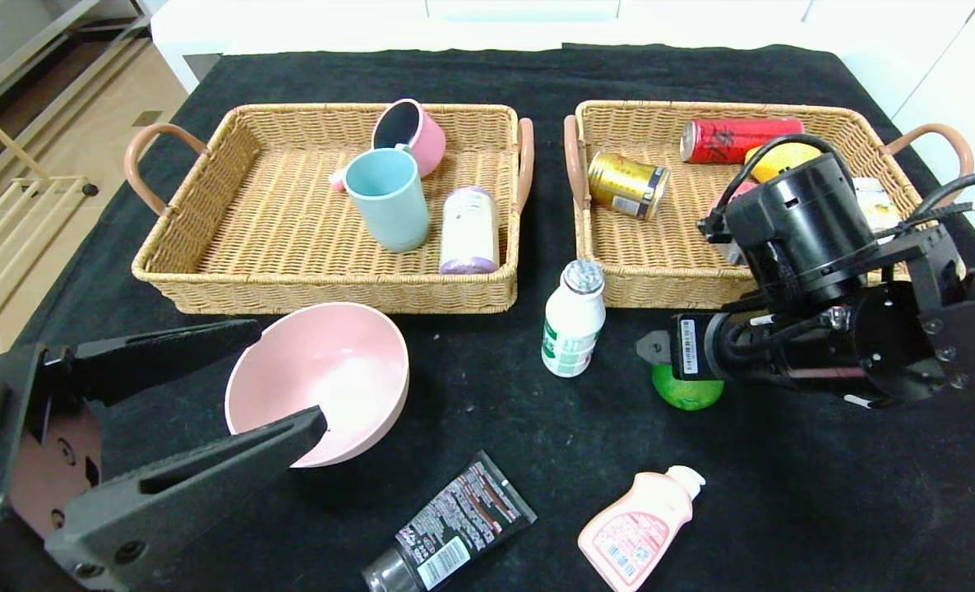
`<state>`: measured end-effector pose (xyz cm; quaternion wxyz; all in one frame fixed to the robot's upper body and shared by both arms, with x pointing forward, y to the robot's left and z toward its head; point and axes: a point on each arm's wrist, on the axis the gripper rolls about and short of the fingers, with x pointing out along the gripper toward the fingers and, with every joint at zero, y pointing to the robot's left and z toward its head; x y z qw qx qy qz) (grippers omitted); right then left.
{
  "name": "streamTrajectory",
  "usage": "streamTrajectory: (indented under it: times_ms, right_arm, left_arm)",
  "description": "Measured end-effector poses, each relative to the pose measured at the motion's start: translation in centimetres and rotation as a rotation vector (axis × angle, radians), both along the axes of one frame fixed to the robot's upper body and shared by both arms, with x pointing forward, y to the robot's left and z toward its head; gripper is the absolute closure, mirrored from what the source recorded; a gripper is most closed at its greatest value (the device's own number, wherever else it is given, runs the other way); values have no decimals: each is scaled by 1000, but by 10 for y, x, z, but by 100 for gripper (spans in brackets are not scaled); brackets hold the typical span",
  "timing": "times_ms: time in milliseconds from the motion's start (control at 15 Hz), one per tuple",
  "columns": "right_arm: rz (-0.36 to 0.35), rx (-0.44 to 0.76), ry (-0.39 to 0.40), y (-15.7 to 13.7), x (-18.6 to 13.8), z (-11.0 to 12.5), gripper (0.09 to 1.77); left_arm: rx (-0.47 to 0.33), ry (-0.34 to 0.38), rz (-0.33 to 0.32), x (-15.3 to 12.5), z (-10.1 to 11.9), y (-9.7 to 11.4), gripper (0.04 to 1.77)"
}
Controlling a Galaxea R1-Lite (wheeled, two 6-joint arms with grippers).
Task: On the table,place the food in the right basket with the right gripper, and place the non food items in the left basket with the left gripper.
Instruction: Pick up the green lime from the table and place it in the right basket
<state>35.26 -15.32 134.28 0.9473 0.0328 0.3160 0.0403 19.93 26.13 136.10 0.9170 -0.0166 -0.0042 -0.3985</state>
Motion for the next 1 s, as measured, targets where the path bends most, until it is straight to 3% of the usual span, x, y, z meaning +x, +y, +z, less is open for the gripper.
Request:
streamTrajectory:
  times_ms: [733, 867, 1000]
  right_arm:
    - [-22, -13, 34, 8, 15, -18, 16]
    - [-24, -15, 37, 8, 16, -19, 51]
    - [-25, -14, 38, 8, 16, -19, 69]
  left_arm:
    - [1, 2, 0, 1, 0, 0, 9]
    - [1, 3, 0, 0, 0, 0, 9]
    - [1, 2, -1, 0, 0, 0, 9]
